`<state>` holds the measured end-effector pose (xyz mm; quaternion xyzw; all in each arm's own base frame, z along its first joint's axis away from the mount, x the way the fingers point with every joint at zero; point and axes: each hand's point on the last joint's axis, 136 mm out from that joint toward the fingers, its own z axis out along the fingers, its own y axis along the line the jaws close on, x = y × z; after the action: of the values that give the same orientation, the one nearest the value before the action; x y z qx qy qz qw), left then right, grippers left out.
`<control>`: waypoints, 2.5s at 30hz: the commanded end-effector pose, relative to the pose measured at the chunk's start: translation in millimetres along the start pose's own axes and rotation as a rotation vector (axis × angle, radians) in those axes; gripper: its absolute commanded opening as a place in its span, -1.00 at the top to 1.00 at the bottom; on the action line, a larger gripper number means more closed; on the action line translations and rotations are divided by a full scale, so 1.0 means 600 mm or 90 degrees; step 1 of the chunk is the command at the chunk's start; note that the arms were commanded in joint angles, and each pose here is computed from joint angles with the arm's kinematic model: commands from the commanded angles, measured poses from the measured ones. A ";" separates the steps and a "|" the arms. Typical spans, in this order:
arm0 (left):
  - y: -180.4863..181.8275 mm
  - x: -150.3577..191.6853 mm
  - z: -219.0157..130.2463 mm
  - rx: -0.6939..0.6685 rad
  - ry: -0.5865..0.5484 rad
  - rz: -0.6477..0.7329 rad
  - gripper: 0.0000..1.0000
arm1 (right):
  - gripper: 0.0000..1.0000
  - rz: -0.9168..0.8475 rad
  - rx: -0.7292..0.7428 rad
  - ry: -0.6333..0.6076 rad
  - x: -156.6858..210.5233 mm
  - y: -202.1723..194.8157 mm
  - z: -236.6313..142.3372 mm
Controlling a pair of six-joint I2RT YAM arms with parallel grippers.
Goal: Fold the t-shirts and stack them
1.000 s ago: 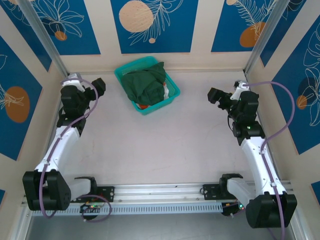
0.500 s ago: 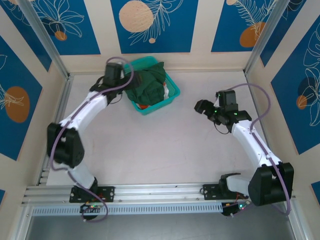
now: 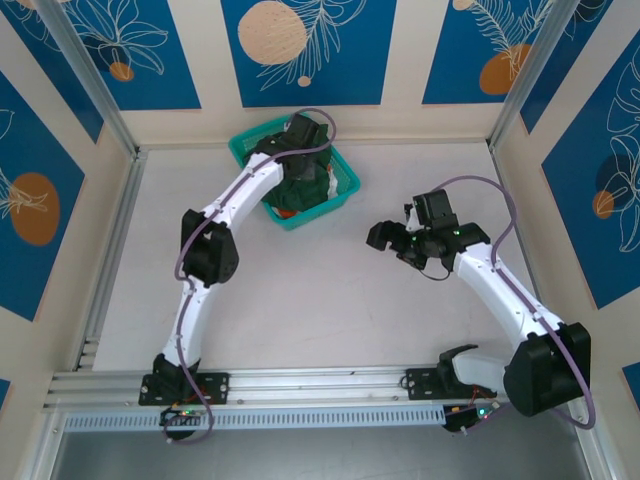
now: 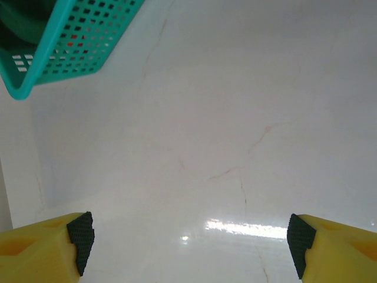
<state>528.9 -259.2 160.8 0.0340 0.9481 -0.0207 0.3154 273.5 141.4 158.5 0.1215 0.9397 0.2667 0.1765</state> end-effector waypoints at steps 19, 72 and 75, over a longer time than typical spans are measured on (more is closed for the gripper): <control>0.036 -0.233 -0.685 0.220 -0.542 -0.080 1.00 | -0.74 0.083 0.039 0.031 0.078 -0.045 -0.028; 0.167 0.099 -0.622 0.180 -0.323 -0.073 1.00 | 1.00 0.492 0.215 -0.089 -0.221 -0.144 0.056; 0.152 0.100 -0.611 0.200 -0.311 -0.067 1.00 | 1.00 0.540 0.227 -0.125 -0.204 -0.206 0.009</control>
<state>269.4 -132.2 406.8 0.0217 0.8432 -0.1520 0.5153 394.0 42.1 120.8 0.5100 0.8354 0.1825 0.0931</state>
